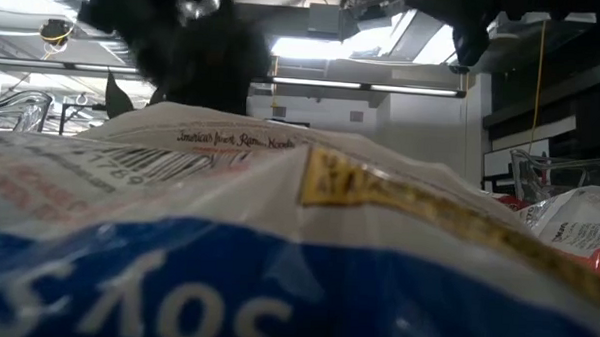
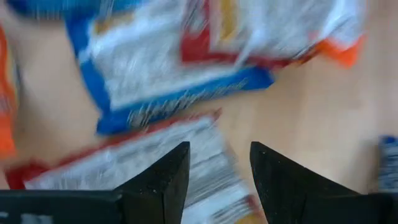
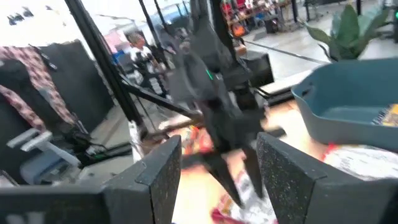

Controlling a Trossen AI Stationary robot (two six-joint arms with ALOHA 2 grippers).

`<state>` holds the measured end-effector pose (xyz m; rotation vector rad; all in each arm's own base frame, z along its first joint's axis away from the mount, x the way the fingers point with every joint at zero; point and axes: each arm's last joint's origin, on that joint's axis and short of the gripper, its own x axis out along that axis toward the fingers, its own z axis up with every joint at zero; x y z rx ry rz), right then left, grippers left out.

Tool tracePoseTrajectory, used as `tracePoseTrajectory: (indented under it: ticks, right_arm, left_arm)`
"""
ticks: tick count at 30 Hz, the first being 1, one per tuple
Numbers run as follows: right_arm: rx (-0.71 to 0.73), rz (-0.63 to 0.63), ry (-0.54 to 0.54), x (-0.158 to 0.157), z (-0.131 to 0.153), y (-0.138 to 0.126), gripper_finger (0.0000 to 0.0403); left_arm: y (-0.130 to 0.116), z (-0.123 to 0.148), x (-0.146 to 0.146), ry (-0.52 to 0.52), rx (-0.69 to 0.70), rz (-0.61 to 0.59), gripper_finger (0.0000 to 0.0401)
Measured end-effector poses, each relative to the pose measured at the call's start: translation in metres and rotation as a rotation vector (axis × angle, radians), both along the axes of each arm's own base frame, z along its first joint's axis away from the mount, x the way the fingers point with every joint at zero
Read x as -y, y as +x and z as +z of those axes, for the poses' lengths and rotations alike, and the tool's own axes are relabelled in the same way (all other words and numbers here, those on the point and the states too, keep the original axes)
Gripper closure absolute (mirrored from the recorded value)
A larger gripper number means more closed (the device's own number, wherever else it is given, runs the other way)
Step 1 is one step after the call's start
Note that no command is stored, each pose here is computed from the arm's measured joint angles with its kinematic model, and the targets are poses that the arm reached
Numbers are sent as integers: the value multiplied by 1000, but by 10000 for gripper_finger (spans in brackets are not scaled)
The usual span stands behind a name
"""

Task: Sort Maruchan noodles
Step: Put the red noodle pack into the right transparent bin

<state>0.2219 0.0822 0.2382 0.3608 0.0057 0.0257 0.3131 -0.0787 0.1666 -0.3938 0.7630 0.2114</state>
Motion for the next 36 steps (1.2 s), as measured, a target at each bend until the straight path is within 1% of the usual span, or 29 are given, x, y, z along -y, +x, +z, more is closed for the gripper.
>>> tracePoseTrajectory:
  ticks: [2, 5, 7, 9, 12, 13, 16, 18, 22, 25, 28, 30, 31, 32, 33, 36]
  right_arm:
    - [-13, -2, -17, -4, 1, 9, 210]
    - [-86, 3, -90, -12, -2, 29, 210]
    - [-156, 11, -146, -19, -4, 46, 210]
    - [-240, 13, -210, -26, -8, 61, 210]
    - [-331, 27, -302, -36, -11, 85, 210]
    - [-357, 34, -339, -38, -13, 91, 210]
    - [-355, 71, -402, -46, -15, 107, 210]
    - [-361, 78, -435, -49, -18, 115, 210]
    - [-372, 75, -471, -51, -23, 122, 210]
    - [-398, 74, -498, -52, -32, 125, 210]
    - [-428, 77, -544, -54, -42, 129, 210]
    - [-444, 52, -579, -54, -51, 133, 210]
    - [-475, 36, -598, -52, -57, 134, 210]
    - [-496, 21, -604, -50, -62, 135, 210]
    - [-513, -3, -580, -46, -67, 137, 210]
    - [-553, -95, -411, -31, -71, 142, 210]
  left_arm:
    - [4, 22, 1, 28, -22, -26, 239]
    - [-3, 47, 3, 136, -160, -39, 239]
    - [-14, 58, 4, 220, -250, -31, 239]
    - [-23, 60, 3, 250, -304, -31, 239]
    - [-35, 42, 0, 226, -377, -29, 239]
    - [-37, 36, 0, 210, -359, -21, 239]
    - [-41, 19, -1, 153, -284, -8, 239]
    - [-45, 4, -5, 128, -286, 0, 239]
    - [-53, -16, -12, 91, -297, 48, 239]
    - [-59, -25, -16, 63, -306, 78, 239]
    - [-60, -29, -16, 30, -283, 71, 239]
    - [-60, -30, -16, 10, -273, 74, 239]
    - [-60, -31, -17, 8, -274, 79, 239]
    - [-61, -31, -17, 7, -275, 82, 239]
    - [-61, -32, -17, 3, -276, 82, 239]
    - [-62, -33, -16, -19, -284, 83, 239]
